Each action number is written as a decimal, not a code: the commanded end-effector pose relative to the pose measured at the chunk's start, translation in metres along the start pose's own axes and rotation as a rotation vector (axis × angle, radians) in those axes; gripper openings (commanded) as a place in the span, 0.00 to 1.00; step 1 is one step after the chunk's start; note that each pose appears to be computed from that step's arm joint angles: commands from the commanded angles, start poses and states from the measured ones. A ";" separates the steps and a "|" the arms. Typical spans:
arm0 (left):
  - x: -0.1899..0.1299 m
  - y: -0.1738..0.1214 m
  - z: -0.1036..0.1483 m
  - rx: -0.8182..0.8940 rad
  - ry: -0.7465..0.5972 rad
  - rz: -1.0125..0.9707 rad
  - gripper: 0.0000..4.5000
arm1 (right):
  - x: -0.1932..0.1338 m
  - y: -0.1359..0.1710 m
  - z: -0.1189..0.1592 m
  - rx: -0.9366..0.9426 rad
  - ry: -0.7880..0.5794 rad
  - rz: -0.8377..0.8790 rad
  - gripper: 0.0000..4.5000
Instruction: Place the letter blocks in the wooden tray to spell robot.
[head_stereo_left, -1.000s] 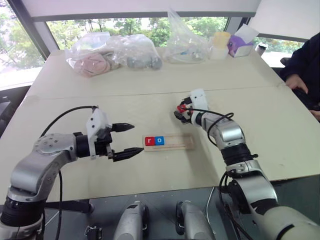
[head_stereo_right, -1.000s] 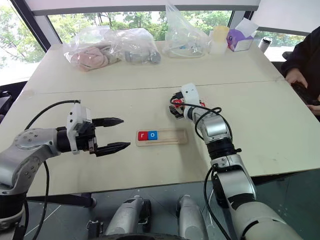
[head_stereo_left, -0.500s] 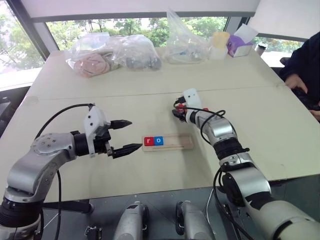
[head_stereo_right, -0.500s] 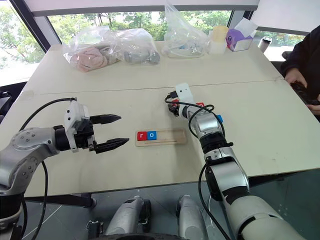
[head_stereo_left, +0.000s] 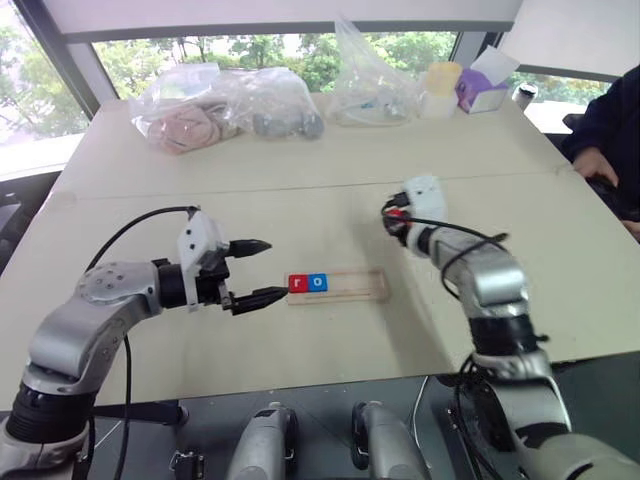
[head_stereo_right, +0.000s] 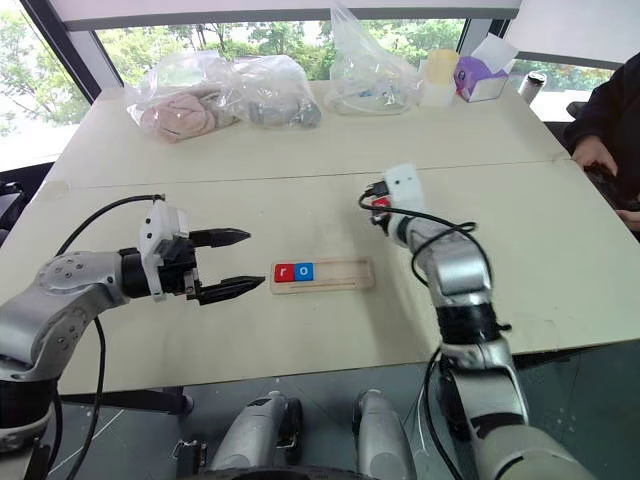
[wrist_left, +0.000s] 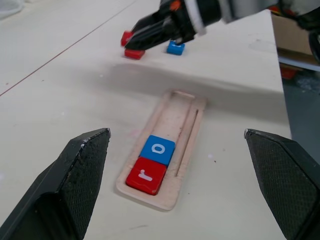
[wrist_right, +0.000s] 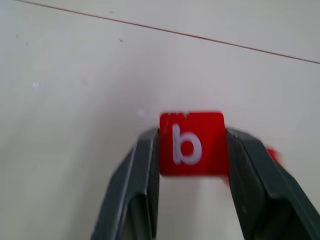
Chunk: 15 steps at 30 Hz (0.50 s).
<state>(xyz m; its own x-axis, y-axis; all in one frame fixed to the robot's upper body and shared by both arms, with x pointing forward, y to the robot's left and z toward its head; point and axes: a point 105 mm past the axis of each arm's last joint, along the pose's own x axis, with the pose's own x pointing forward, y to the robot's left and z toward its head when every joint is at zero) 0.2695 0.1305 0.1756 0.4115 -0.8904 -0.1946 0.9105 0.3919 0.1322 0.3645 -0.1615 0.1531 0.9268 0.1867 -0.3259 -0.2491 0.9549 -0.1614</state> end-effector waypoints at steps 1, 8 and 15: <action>0.001 0.000 0.006 0.039 -0.017 -0.018 1.00 | -0.037 -0.006 -0.010 0.017 0.035 -0.056 0.36; 0.008 0.001 0.006 0.047 -0.016 -0.061 1.00 | -0.054 -0.005 -0.037 0.068 0.121 -0.109 0.36; 0.009 0.004 0.007 0.064 -0.005 -0.070 1.00 | -0.042 0.007 -0.057 0.141 0.175 -0.088 0.36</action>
<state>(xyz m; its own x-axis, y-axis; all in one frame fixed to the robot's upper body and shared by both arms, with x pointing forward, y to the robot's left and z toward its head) 0.2768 0.1226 0.1744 0.3480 -0.9153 -0.2026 0.9353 0.3244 0.1412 0.3068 -0.1766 0.1095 0.8666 0.0718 -0.4938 -0.1197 0.9906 -0.0660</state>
